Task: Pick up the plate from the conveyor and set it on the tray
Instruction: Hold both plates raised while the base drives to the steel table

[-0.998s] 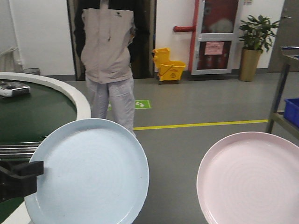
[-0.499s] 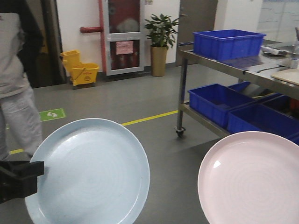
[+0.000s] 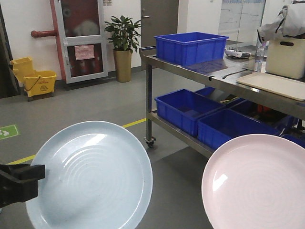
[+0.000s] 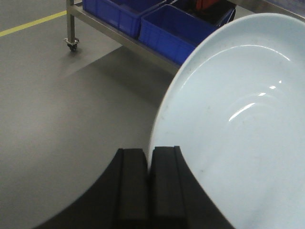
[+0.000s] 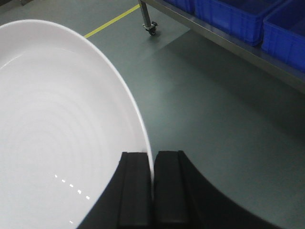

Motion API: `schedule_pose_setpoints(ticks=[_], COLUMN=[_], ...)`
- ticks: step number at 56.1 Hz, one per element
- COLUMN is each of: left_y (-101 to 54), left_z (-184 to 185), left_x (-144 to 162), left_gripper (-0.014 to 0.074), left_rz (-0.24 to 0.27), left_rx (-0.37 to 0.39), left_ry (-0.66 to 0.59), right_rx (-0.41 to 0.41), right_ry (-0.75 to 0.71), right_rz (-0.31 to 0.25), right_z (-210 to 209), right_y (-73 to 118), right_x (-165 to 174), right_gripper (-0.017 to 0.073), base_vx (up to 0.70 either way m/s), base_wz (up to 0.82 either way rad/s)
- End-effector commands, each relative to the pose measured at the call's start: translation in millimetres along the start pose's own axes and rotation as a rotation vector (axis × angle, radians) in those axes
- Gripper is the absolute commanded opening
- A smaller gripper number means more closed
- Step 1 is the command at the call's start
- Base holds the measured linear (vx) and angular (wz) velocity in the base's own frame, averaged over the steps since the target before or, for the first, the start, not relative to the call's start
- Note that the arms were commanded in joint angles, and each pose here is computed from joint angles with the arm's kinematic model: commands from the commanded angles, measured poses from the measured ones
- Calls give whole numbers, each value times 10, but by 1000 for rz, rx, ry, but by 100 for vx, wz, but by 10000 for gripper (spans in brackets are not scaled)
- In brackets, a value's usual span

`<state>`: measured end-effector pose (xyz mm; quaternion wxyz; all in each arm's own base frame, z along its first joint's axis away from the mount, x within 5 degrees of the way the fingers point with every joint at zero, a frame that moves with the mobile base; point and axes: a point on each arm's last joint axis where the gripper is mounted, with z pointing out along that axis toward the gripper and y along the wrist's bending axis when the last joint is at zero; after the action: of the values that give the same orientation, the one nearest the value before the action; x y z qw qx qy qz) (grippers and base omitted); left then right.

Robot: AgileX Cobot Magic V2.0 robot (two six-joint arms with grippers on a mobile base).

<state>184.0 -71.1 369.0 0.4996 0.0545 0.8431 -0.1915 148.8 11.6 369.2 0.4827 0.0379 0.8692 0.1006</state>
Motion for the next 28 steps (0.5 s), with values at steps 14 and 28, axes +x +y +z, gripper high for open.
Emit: schedule_pose_setpoints(ticks=[14, 28], left_y=[-52, -52], left_z=[-95, -95], left_x=[-164, -165], left_gripper=[-6, -6], left_rz=[-17, -17], left_rx=[28, 28], left_ry=[-121, -123], right_rx=[-8, -8], right_ry=[-116, -116], right_rz=[1, 1], right_z=[-79, -79], right_y=[22, 22], right_x=[-150, -150], right_gripper=[-10, -10], base_vx=[45, 51], base_wz=[2, 8])
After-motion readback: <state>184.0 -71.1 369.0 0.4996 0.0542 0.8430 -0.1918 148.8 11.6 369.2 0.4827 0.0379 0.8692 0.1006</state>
